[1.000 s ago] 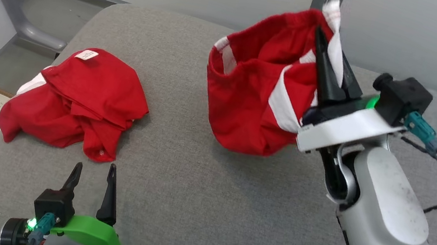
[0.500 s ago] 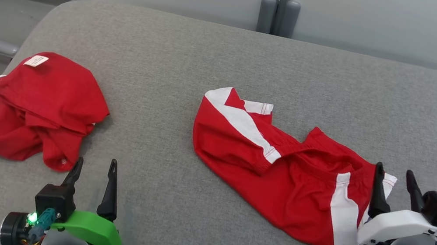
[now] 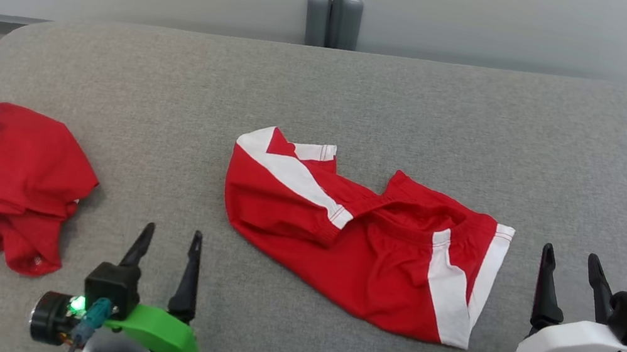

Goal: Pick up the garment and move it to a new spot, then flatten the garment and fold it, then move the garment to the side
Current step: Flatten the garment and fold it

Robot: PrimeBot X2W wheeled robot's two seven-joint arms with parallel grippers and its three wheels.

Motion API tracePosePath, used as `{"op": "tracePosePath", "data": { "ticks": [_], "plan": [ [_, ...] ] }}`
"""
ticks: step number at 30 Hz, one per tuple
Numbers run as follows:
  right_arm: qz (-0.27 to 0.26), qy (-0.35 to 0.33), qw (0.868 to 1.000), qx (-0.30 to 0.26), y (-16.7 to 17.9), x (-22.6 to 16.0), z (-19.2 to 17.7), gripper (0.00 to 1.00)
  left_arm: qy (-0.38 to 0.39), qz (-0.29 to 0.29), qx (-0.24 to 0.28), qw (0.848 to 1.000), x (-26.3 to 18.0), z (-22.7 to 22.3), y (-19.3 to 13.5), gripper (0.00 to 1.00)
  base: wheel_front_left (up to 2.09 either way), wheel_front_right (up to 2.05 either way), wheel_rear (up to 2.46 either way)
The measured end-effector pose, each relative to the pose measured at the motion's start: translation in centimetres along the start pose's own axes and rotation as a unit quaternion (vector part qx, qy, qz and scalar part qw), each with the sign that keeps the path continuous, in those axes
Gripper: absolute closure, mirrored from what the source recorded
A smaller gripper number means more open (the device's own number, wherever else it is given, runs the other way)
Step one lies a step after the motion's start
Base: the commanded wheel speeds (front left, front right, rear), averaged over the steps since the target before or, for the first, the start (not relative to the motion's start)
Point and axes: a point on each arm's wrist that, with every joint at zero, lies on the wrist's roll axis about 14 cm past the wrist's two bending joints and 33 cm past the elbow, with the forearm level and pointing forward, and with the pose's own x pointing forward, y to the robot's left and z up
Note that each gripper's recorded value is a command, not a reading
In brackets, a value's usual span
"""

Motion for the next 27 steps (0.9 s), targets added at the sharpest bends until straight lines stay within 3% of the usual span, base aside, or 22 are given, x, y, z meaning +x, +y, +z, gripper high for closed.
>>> {"op": "tracePosePath", "data": {
  "ticks": [9, 19, 27],
  "plan": [
    [-0.025, -0.009, 1.0, 0.006, -1.9, -1.6, 0.6, 0.0, -0.029, -0.171, 0.025, 0.984, 2.4, 2.2, -10.1, 0.0, 0.0, 0.0, 0.0],
    [-0.063, -0.004, 0.998, 0.008, -4.5, -2.7, 0.3, 0.0, -0.006, -0.322, 0.038, 0.946, 4.2, 1.4, -19.2, 0.0, 0.0, 0.0, 0.0],
    [-0.076, 0.002, 0.997, 0.006, -5.5, -3.2, 0.0, 0.0, 0.055, -0.411, 0.073, 0.907, 4.1, -2.4, -23.9, 0.0, 0.0, 0.0, 0.0]
  ]
}}
